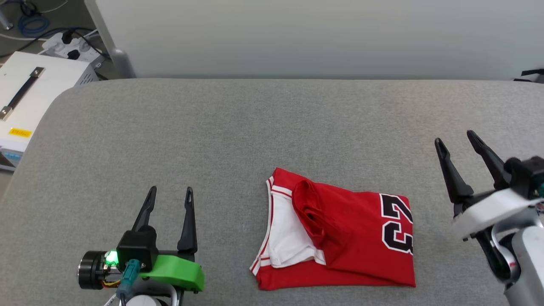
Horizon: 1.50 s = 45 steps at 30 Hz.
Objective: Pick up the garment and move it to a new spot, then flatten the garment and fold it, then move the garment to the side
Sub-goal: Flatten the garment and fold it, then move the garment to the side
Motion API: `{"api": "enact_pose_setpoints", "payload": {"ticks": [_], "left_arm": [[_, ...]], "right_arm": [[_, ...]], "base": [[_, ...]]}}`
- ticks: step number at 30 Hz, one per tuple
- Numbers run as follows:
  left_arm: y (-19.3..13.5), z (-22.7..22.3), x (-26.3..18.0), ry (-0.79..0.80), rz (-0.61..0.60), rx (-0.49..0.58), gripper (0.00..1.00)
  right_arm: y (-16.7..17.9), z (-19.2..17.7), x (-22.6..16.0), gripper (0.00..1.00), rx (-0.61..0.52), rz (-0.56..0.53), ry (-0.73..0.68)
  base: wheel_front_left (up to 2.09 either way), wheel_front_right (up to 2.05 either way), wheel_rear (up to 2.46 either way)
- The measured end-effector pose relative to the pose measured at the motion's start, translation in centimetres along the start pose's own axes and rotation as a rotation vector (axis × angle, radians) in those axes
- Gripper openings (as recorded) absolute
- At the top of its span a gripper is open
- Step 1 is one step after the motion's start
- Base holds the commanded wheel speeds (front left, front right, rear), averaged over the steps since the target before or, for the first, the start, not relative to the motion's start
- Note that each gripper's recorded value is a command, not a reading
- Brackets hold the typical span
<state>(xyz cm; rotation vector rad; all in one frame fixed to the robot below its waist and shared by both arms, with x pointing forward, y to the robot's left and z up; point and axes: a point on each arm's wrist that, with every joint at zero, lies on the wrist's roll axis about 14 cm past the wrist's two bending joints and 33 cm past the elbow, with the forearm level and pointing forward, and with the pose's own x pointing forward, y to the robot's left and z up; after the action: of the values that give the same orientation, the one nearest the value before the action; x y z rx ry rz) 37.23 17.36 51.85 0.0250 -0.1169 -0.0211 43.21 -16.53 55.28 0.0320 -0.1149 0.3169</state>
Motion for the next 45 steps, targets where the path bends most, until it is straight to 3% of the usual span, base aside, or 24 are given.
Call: {"api": "enact_pose_setpoints", "payload": {"ticks": [5, 14, 24, 39, 45], "left_arm": [[-0.3, 0.3, -0.2, -0.008, -0.007, -0.002, 1.0], [0.1, 0.5, -1.0, -0.014, 0.0, 0.0, 1.0], [0.4, 0.7, -1.7, -0.017, 0.007, 0.003, 1.0], [0.6, 0.3, -2.1, -0.001, 0.01, 0.009, 1.0], [0.6, -0.1, -2.1, 0.012, 0.012, 0.009, 1.0]], "right_arm": [[-0.3, -0.1, -2.0, 1.0, -0.009, -0.077, -0.048], [1.7, -0.3, -4.7, 1.0, 0.01, -0.121, -0.073], [1.6, 0.2, -6.7, 1.0, 0.012, -0.18, -0.095], [1.7, -0.4, -6.9, 1.0, 0.008, -0.182, -0.077], [-0.6, 1.5, -5.7, 1.0, -0.023, -0.208, -0.132]], "base": [[0.0, 0.0, 0.0], [0.0, 0.0, 0.0], [0.0, 0.0, 0.0], [0.0, 0.0, 0.0], [0.0, 0.0, 0.0]]}}
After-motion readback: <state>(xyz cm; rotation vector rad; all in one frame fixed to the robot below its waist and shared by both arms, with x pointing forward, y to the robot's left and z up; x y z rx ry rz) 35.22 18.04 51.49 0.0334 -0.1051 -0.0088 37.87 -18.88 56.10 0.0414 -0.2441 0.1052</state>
